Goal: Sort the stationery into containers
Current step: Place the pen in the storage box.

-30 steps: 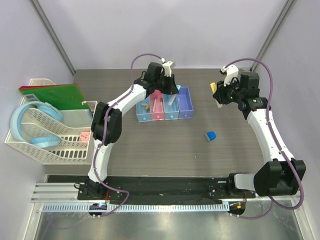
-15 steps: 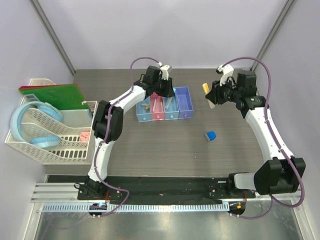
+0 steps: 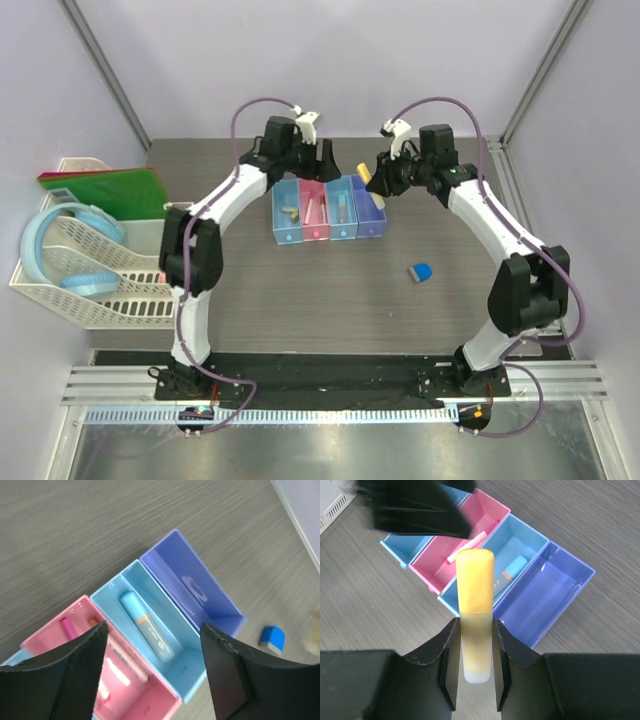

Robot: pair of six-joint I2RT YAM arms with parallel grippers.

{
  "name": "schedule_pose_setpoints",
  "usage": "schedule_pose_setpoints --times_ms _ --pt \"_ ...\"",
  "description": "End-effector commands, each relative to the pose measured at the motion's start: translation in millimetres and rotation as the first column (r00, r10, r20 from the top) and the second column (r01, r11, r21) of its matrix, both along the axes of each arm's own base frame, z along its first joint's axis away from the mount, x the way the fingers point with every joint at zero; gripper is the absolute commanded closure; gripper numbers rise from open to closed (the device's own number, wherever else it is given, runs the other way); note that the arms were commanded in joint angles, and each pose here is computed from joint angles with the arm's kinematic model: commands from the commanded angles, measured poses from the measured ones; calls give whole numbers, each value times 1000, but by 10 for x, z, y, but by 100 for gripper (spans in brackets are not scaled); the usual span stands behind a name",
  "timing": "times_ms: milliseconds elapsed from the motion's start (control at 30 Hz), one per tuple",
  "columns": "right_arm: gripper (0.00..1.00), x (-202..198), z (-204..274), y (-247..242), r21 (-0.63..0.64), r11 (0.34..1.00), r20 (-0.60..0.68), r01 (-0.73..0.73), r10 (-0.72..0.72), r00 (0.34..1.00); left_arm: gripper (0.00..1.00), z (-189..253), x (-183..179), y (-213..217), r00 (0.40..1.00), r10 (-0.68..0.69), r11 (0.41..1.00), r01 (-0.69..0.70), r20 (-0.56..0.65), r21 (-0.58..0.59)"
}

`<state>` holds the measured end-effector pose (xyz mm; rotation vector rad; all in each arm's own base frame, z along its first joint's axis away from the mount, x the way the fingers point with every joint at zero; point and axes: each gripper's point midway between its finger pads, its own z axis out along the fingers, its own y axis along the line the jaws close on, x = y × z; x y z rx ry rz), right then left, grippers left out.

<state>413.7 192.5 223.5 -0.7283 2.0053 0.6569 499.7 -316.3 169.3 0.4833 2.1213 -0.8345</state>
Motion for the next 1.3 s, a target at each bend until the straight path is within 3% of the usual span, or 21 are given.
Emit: schedule_pose_setpoints --times_ms 0,200,767,867,1000,1033,1267 --pt "78 267 255 257 78 996 71 -35 30 997 18 1008 -424 279 972 -72 997 73 222 3" --pt "78 516 68 555 111 992 37 -67 63 997 0 860 -852 629 963 -105 990 79 248 114" --pt "79 736 -1038 977 57 995 -121 -77 83 989 0 622 -1356 961 975 -76 988 45 208 149" --pt "71 751 -1118 974 45 996 -131 -71 76 988 0 632 -1369 985 971 -86 985 49 222 167" --pt "35 703 -1066 980 22 996 -122 -83 85 989 0 607 -1394 992 974 -88 984 53 209 170" --pt "30 700 -1033 974 10 996 -106 -86 87 991 0 594 -1400 992 974 -91 984 55 207 172" --pt "20 577 -439 777 -35 998 8 -53 53 999 0 524 -1441 988 977 -101 983 69 189 171"
